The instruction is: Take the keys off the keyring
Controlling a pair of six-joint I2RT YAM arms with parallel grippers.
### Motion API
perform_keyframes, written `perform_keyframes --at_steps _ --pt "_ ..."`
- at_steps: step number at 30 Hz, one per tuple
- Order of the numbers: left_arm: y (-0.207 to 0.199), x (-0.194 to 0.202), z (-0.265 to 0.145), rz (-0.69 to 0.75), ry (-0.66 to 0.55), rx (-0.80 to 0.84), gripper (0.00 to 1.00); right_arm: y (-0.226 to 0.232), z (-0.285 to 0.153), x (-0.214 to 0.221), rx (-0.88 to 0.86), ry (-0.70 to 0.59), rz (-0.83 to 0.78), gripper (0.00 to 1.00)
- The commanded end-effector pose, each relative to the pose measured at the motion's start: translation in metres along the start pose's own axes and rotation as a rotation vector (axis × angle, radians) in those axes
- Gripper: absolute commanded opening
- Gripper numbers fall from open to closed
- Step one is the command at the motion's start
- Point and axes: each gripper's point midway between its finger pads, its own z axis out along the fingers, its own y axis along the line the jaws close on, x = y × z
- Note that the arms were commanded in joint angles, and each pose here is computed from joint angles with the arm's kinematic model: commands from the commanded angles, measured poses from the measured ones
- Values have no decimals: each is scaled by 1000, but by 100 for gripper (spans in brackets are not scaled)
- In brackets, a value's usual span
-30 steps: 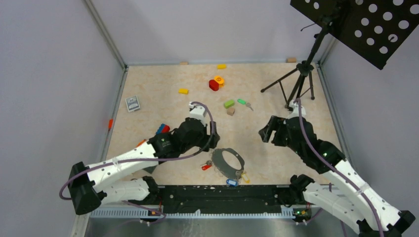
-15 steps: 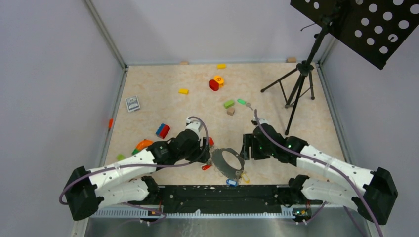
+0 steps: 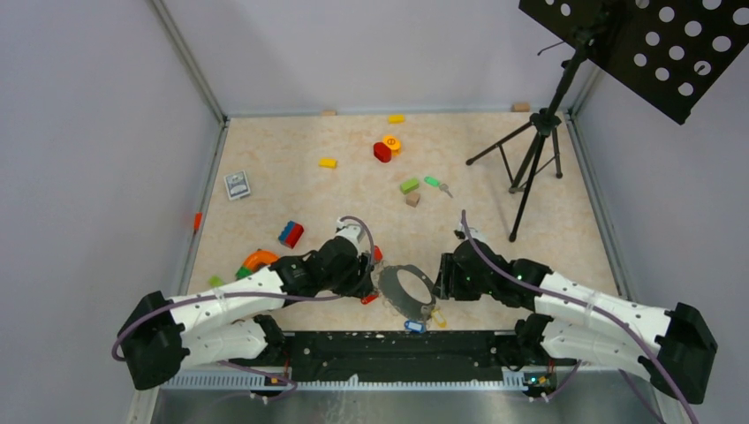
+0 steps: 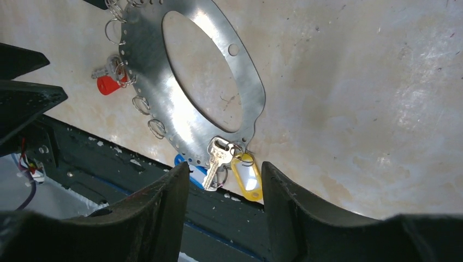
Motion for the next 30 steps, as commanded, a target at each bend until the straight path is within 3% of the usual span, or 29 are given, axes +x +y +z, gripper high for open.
perform_keyframes --at_steps 1,13,19,26,30 --pt "-4 10 3 -19 27 35 62 11 -3 -3 -54 -38 48 51" --pt "0 30 15 -2 81 7 55 25 -9 3 -105 -42 56 51" --pt "0 31 15 -7 79 8 54 25 -8 25 -93 27 25 49" --pt "-11 16 5 11 24 23 51 11 -7 47 6 66 -2 42" --pt "-20 9 0 29 -5 41 50 27 -5 58 -68 102 3 41"
